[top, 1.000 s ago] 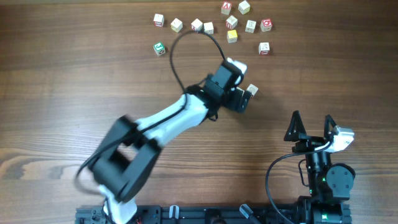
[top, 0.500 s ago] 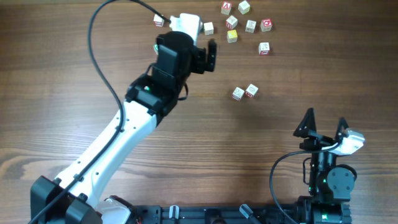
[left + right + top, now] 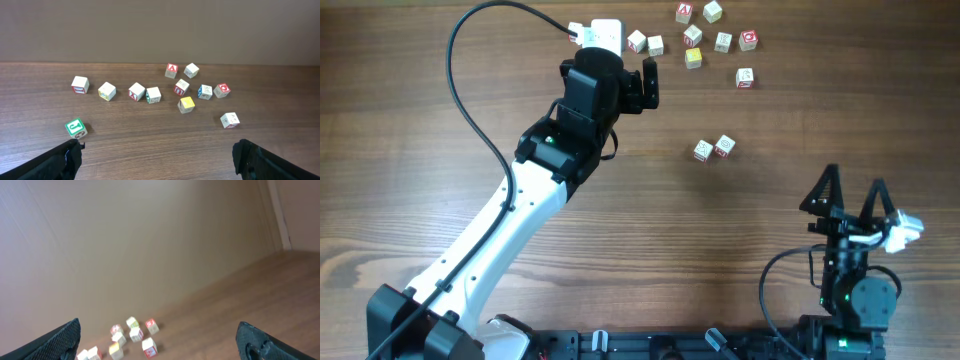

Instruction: Form a circle

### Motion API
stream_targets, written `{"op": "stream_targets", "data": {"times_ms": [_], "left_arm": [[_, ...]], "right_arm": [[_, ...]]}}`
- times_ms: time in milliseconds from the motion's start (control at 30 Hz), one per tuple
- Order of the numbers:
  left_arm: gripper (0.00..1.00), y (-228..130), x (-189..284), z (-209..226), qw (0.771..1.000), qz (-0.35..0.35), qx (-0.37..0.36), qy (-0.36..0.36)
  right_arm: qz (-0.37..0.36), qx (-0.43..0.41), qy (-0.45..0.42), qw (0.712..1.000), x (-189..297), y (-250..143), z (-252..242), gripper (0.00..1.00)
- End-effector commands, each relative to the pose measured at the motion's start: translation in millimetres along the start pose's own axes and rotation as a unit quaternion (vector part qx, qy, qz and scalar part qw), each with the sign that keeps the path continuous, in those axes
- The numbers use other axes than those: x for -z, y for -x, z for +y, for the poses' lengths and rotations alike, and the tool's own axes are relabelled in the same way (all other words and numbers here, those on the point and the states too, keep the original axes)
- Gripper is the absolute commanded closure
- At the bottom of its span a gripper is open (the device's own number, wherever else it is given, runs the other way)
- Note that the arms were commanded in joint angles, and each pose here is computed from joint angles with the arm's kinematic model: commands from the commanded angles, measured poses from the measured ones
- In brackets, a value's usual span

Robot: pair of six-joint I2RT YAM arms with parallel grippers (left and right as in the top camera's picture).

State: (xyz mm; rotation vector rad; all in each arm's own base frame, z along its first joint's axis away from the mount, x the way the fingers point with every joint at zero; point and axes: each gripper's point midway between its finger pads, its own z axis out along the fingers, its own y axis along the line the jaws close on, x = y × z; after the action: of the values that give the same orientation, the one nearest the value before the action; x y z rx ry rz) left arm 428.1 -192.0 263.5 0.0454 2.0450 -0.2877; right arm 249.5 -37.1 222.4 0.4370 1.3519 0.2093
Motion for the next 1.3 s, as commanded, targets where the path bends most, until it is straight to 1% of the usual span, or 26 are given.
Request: {"op": "stream_targets", "data": {"times_ms": [0,67,133,200,267,333,400,433,467,567,633,733,800,867,933,1033,1067,1167,1233,1267], "left_arm": [[0.00,20,15,11,0.999,-0.032,0.015,0.024],[0.00,22,17,11,0.999,-0.036,0.016,0.024],[0.00,22,18,11,0.999,-0.036,0.016,0.024],[0.00,22,18,11,0.999,-0.036,0.016,0.024],[0.00,21,18,11,0.999,-0.035,0.016,0.024],[0.00,19,18,12,0.999,-0.031,0.015,0.026],[0.00,16,18,13,0.999,-0.024,0.013,0.028],[0.00,15,18,13,0.999,-0.022,0.012,0.029],[0.00,14,18,13,0.999,-0.021,0.012,0.029],[0.00,15,18,17,0.999,-0.023,0.012,0.041],[0.00,14,18,22,0.998,-0.024,0.011,0.055],[0.00,13,18,24,0.998,-0.021,0.010,0.059],[0.00,11,18,25,0.998,-0.016,0.008,0.061],[0.00,8,18,26,0.998,-0.011,0.007,0.062],[0.00,4,18,27,0.998,-0.004,0.005,0.064],[0.00,2,19,28,0.998,0.001,0.003,0.066],[0.00,0,19,28,0.998,0.005,0.002,0.068],[0.00,-3,19,29,0.997,0.012,-0.001,0.070],[0.00,-6,19,30,0.997,0.018,-0.002,0.072],[0.00,-7,19,31,0.997,0.020,-0.003,0.073]], "right_arm": [[0.024,0.049,0.027,0.998,-21,28,27,0.00],[0.065,0.058,0.040,0.995,-49,39,46,0.01],[0.110,0.071,0.046,0.990,-73,41,58,0.01],[0.184,0.091,0.037,0.978,-107,34,66,0.01],[0.241,0.098,0.021,0.965,-129,25,67,0.01],[0.324,0.099,0.018,0.941,-156,10,74,0.01],[0.389,0.110,0.063,0.912,-177,-6,91,0.00],[0.408,0.108,0.089,0.902,-184,-13,100,0.00],[0.417,0.097,0.117,0.896,-193,-19,109,0.00],[0.415,0.086,0.139,0.895,-220,-42,111,0.00],[0.411,0.103,0.160,0.891,-235,-64,114,0.00],[0.416,0.128,0.119,0.893,-259,-84,109,0.00],[0.427,0.140,0.111,0.886,-274,-100,119,0.00],[0.446,0.144,0.106,0.877,-286,-118,131,0.00],[0.456,0.146,0.070,0.875,-306,-147,137,0.01],[0.463,0.124,0.050,0.876,-318,-183,139,0.03],[0.469,0.110,0.044,0.875,-320,-203,138,0.04],[0.485,0.081,0.025,0.870,-319,-240,129,0.06],[0.502,0.063,0.016,0.862,-315,-267,122,0.09],[0.506,0.058,0.010,0.860,-314,-274,118,0.10]]}}
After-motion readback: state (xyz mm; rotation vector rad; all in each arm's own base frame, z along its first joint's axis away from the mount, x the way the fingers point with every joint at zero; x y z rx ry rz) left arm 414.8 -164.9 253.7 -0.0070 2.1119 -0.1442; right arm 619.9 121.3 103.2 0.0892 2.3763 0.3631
